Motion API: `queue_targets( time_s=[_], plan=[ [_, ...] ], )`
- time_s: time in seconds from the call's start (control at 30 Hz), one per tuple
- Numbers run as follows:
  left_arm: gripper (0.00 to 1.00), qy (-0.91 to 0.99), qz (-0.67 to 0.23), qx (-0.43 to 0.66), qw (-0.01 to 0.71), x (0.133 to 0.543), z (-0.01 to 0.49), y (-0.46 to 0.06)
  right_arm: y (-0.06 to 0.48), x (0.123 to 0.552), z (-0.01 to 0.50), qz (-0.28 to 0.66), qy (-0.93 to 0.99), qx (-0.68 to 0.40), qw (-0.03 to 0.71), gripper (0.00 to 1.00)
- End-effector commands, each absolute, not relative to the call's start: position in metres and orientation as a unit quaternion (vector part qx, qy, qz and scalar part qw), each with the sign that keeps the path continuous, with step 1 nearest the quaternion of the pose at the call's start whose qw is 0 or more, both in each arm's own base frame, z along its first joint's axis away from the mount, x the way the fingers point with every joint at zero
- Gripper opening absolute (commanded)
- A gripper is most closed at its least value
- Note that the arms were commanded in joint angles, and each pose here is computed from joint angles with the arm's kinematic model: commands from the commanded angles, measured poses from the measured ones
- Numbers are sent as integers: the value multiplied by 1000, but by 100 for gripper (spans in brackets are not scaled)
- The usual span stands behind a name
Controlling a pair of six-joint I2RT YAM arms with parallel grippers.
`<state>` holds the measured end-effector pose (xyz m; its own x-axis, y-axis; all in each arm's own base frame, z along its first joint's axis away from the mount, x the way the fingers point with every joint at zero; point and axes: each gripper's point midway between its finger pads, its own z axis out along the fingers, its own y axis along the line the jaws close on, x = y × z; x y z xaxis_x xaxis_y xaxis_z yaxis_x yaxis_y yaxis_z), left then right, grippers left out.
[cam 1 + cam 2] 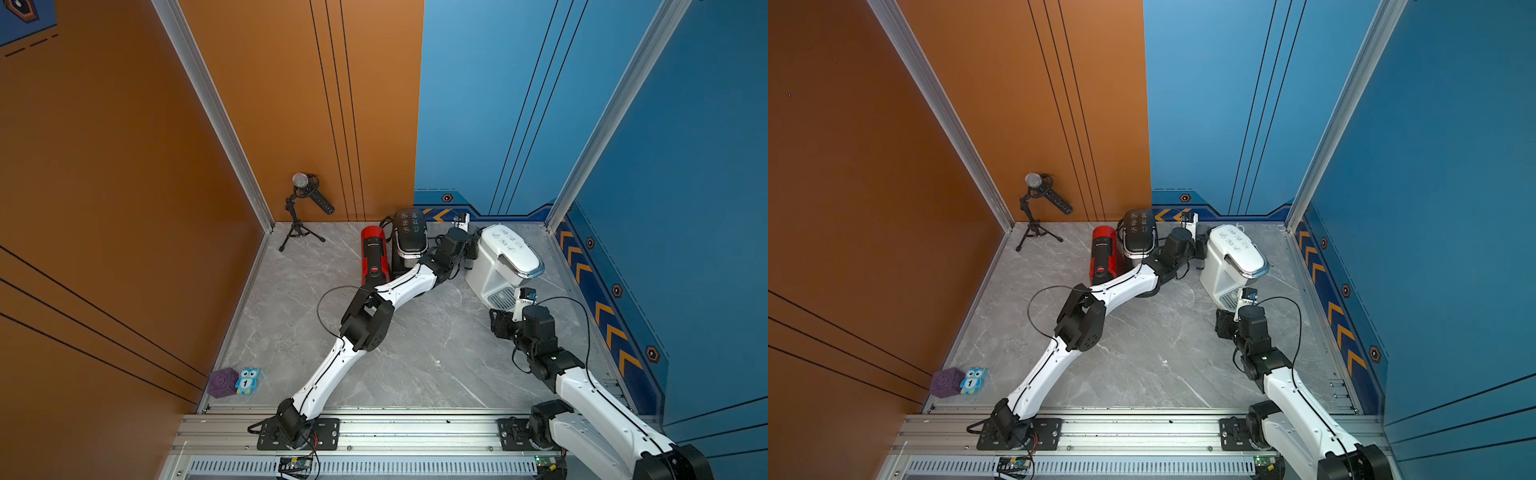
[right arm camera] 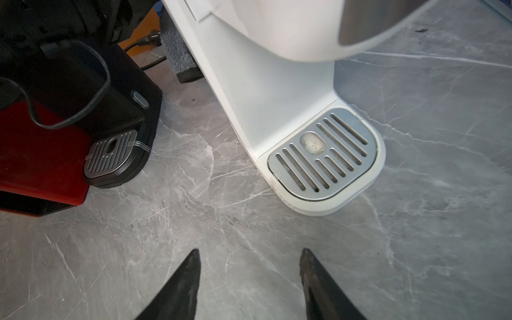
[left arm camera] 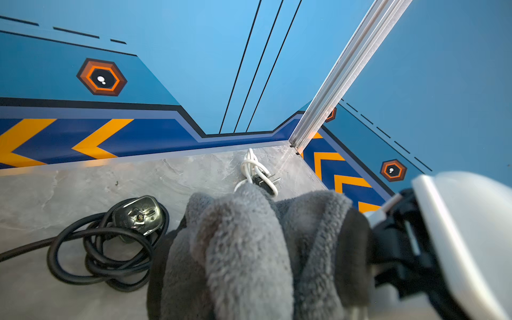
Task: Wipe the surface of a coffee machine
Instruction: Wipe the dirt from the surface of the coffee machine.
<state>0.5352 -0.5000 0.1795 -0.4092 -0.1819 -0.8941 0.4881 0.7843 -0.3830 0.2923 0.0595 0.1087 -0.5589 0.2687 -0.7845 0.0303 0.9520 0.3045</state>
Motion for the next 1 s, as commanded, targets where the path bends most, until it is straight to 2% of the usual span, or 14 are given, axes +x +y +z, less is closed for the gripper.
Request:
queue_targets(
  time_s=[0.0, 0.33, 0.63, 0.77, 0.97],
  plan=[
    [0, 821, -289, 185, 456, 475, 126, -532, 59, 296, 120, 123, 865, 84, 479, 58],
    [0, 817, -228, 237, 475, 446, 133, -531, 59, 296, 123, 124, 863, 86, 482, 58],
    [0, 825, -188, 227, 482, 450, 133, -519, 56, 292, 127, 119, 860, 86, 489, 58],
    [0, 816, -182, 210, 506, 465, 163, -508, 57, 293, 126, 122, 860, 85, 487, 58],
    [0, 780, -188, 184, 568, 485, 244, -494, 57, 294, 125, 122, 861, 85, 486, 58]
  ],
)
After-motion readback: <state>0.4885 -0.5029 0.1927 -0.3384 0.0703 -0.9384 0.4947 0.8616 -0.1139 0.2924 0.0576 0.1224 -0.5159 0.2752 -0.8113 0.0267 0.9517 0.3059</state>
